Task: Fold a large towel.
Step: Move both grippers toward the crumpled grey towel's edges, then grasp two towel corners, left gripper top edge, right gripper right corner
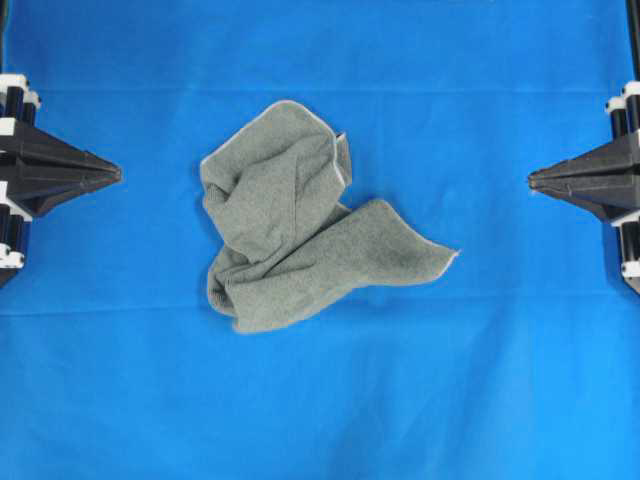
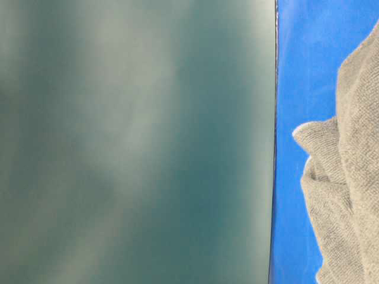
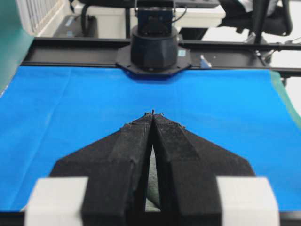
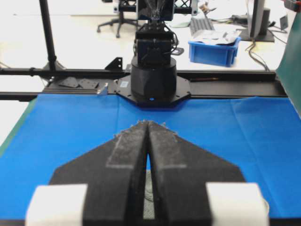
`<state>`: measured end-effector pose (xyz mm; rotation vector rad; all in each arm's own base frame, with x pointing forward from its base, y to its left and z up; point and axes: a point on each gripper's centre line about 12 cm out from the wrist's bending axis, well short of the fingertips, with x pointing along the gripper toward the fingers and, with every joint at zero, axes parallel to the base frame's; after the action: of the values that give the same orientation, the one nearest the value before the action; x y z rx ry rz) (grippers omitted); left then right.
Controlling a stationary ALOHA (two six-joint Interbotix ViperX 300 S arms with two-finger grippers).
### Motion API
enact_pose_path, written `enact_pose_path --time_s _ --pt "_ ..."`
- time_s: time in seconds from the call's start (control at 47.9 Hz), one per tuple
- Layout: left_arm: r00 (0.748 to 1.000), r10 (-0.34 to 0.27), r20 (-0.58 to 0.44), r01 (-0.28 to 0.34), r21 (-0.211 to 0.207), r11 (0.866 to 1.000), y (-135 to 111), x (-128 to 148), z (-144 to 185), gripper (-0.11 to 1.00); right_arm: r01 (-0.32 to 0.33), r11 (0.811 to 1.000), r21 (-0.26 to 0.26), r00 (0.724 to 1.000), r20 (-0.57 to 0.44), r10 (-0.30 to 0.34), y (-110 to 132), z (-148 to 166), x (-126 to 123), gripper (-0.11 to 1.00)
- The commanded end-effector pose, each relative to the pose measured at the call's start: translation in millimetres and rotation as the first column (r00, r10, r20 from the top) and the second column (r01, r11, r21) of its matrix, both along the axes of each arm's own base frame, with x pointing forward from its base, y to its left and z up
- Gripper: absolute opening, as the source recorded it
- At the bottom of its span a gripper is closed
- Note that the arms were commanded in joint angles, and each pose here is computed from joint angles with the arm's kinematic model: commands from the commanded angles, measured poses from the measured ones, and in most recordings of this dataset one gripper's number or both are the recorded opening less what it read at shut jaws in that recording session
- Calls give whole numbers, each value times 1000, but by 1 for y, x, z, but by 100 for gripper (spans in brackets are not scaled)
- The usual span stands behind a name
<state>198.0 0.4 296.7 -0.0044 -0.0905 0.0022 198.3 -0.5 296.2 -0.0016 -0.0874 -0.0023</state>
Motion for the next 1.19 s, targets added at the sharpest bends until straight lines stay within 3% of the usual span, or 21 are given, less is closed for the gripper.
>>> enact_pose_path --time_s 0.0,0.125,0.292,0.438,0.605,0.647,0.751,0.877,0.918,0.981,1.169 --pt "1000 22 -6 -22 -39 999 5 12 9 0 -1 1000 6 1000 11 1 0 6 3 0" --pt "998 40 -52 -42 -39 998 9 33 10 0 2 1000 25 994 -109 1 0 -2 14 0" --pt "980 104 -168 -113 -41 993 27 62 -12 0 19 997 80 953 -302 6 0 -19 31 0" --pt "945 166 -283 -185 -40 982 50 87 -35 0 71 984 162 882 -471 14 -1 -46 44 0" --pt "892 239 -384 -274 -38 961 83 112 -64 3 132 969 210 799 -602 22 0 -73 56 0" --pt "876 251 -412 -290 -35 956 90 118 -73 9 145 966 214 777 -629 23 0 -81 60 1" --pt "837 271 -476 -316 -17 948 107 137 -98 37 183 960 210 716 -698 16 -3 -101 70 6" --pt "795 280 -539 -327 9 945 122 154 -126 74 214 957 194 648 -761 9 -7 -125 80 42" --pt "780 283 -558 -328 19 944 127 159 -135 82 222 956 190 628 -778 9 -7 -132 83 54" --pt "757 291 -585 -334 37 942 136 165 -151 84 230 956 183 597 -802 10 -7 -144 88 65" --pt "723 310 -618 -355 52 933 153 172 -185 84 275 944 184 517 -856 16 -8 -171 100 61"
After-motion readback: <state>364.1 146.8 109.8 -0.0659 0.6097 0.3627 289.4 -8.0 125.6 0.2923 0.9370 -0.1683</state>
